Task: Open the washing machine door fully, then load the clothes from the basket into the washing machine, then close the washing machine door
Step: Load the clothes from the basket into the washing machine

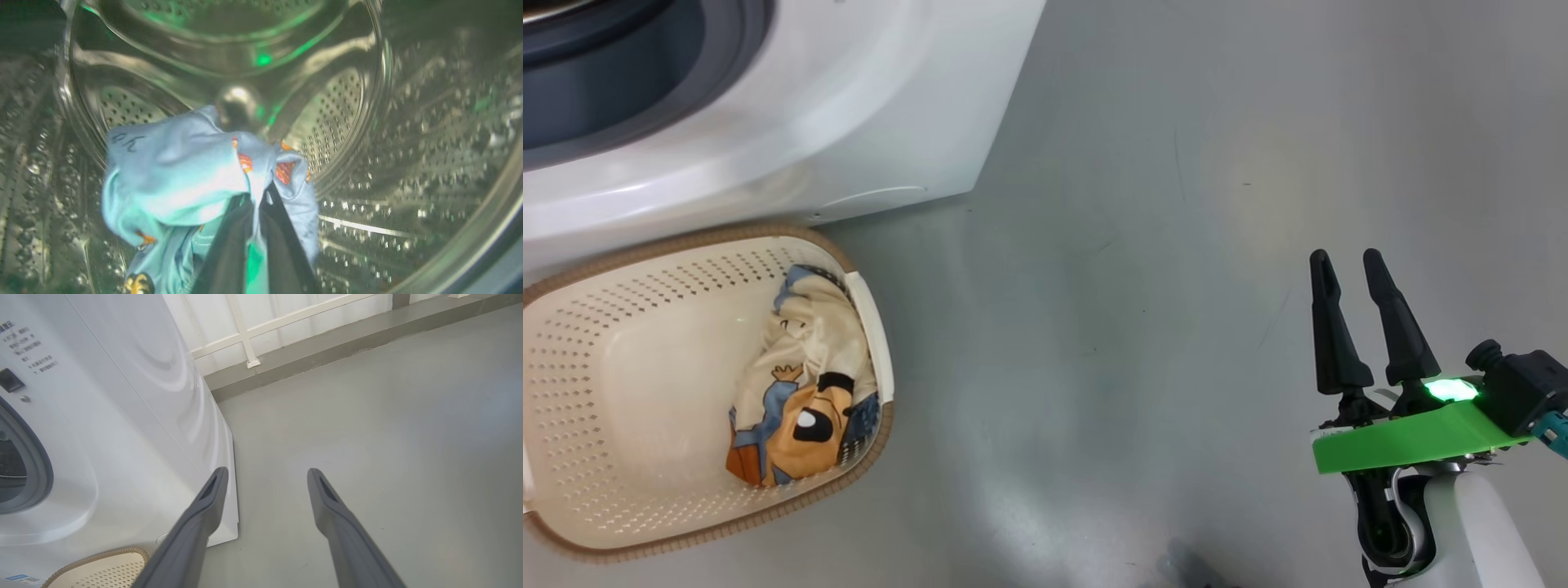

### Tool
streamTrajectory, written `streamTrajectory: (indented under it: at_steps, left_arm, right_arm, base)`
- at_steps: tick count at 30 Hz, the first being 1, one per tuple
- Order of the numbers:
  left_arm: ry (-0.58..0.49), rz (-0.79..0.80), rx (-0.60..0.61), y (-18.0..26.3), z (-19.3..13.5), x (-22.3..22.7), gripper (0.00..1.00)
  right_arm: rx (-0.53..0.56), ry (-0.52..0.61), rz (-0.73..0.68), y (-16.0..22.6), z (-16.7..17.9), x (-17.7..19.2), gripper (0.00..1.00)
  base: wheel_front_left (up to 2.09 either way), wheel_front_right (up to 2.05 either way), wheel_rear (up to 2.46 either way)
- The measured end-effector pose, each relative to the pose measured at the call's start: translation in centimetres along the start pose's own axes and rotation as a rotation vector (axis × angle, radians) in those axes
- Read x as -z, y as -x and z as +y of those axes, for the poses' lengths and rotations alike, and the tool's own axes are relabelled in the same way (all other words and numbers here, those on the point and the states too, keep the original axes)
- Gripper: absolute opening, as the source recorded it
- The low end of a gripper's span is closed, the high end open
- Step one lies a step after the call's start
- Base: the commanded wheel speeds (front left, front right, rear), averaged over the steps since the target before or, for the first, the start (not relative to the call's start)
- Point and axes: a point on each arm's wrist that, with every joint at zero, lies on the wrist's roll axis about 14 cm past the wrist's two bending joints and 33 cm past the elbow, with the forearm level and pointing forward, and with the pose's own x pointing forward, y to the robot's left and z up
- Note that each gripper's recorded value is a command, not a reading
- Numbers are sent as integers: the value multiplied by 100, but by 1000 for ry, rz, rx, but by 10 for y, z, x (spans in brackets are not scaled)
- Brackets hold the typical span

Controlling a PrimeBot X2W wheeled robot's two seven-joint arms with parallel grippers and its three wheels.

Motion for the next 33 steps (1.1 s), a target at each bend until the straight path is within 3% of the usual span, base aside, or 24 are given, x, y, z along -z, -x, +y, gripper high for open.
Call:
streamTrajectory:
  at_steps: [5,18,33]
  left_arm:
    - [-4,64,-21,12,5,22,100]
    - [-17,99,-14,32,-3,28,100]
    - [10,179,-30,103,-20,42,100]
  right_arm:
    - [-1,-3,-3,0,1,-1,100]
    - [-30,-13,-18,-1,11,-6,100]
    - [-96,17,-47,4,30,-19,100]
  base:
    - [0,0,0]
    - [0,0,0]
    - [0,0,0]
